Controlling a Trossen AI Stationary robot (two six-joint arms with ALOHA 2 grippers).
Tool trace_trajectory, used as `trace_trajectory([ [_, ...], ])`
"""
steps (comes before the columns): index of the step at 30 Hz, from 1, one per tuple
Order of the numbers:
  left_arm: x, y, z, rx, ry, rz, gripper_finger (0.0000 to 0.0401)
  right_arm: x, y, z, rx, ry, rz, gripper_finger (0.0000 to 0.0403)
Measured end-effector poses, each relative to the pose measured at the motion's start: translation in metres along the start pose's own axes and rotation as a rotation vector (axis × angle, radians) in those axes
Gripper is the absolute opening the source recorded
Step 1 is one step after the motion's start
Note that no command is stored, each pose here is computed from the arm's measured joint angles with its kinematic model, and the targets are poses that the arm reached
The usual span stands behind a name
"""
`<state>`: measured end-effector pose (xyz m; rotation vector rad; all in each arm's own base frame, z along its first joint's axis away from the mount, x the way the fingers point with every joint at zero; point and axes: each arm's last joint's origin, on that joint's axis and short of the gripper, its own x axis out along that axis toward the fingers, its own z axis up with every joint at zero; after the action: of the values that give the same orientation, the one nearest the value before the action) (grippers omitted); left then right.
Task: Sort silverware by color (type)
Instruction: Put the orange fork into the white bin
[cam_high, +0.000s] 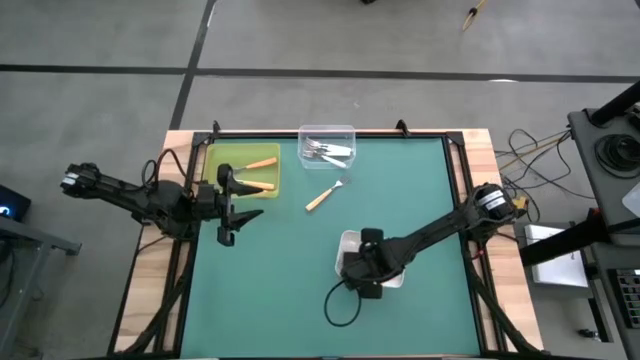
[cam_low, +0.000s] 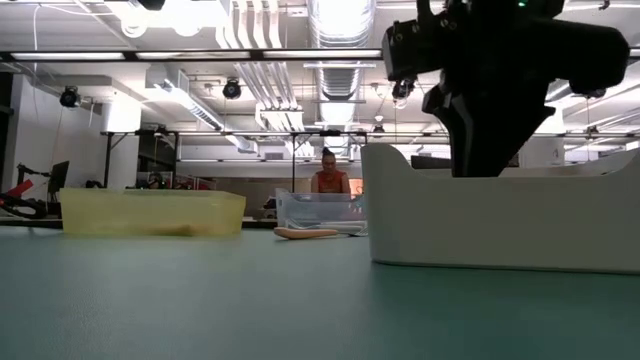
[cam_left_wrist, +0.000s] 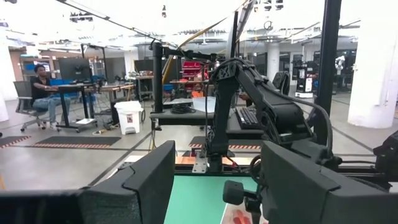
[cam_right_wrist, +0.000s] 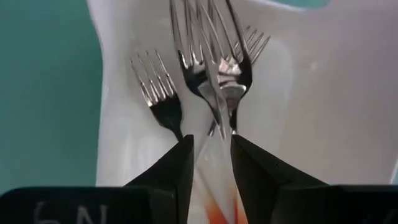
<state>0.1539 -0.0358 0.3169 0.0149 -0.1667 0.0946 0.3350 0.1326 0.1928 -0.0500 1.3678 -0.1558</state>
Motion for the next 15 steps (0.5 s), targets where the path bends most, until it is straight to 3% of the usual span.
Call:
trace_trajectory([
  [15,0.0000,0.0000,0.0000,0.011,0.000,0.000,0.0219,0.0100,-0.0032,-0.0063,0.009,-0.006,-0.071,0.0089],
])
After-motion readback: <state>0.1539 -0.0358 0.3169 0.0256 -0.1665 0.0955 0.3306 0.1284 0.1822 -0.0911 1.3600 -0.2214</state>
